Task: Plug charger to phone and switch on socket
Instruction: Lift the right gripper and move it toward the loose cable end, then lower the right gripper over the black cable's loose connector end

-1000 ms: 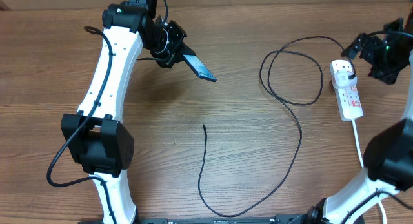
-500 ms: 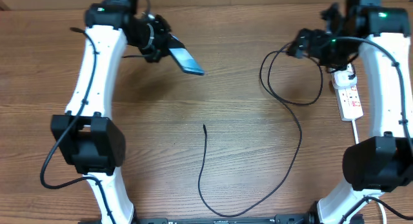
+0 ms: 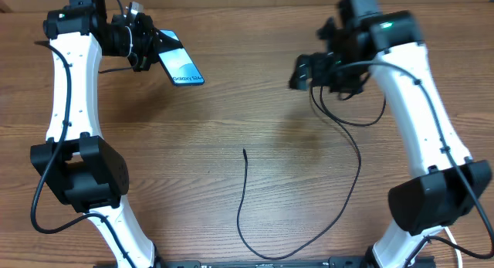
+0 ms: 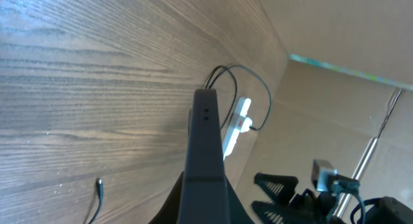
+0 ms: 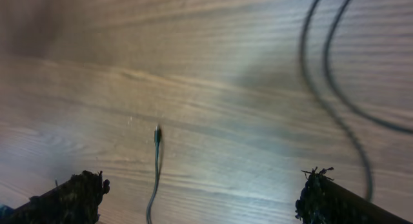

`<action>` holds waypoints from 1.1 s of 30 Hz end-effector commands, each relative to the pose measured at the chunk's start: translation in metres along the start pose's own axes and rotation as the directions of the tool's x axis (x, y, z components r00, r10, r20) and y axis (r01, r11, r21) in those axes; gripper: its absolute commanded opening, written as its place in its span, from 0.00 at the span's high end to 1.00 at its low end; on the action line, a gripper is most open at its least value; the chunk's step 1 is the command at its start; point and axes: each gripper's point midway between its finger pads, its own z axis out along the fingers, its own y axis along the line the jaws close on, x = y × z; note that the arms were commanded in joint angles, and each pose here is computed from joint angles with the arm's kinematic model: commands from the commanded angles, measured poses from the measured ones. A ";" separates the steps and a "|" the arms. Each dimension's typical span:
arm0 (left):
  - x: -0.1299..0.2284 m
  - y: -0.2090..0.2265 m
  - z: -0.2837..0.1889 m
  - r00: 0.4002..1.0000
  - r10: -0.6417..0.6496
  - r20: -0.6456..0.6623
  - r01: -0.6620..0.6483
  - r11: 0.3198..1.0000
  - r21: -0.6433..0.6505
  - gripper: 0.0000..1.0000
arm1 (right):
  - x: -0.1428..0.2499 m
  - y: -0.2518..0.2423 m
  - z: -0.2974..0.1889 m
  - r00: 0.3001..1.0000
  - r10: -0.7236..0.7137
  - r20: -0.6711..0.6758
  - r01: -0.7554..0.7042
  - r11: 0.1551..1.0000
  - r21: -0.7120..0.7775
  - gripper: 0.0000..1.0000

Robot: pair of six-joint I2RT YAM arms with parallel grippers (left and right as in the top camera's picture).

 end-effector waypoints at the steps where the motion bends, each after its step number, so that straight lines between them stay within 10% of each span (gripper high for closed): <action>1: 0.005 -0.012 -0.015 0.997 0.078 -0.005 -0.078 0.995 0.057 0.96 | 0.014 0.007 0.015 1.000 0.020 -0.019 -0.018 0.995 0.102 0.00; 33: -0.008 0.012 -0.046 0.997 0.069 0.038 -0.071 0.996 0.049 0.96 | 0.141 0.060 0.204 0.947 -0.034 -0.319 0.091 0.982 0.165 0.00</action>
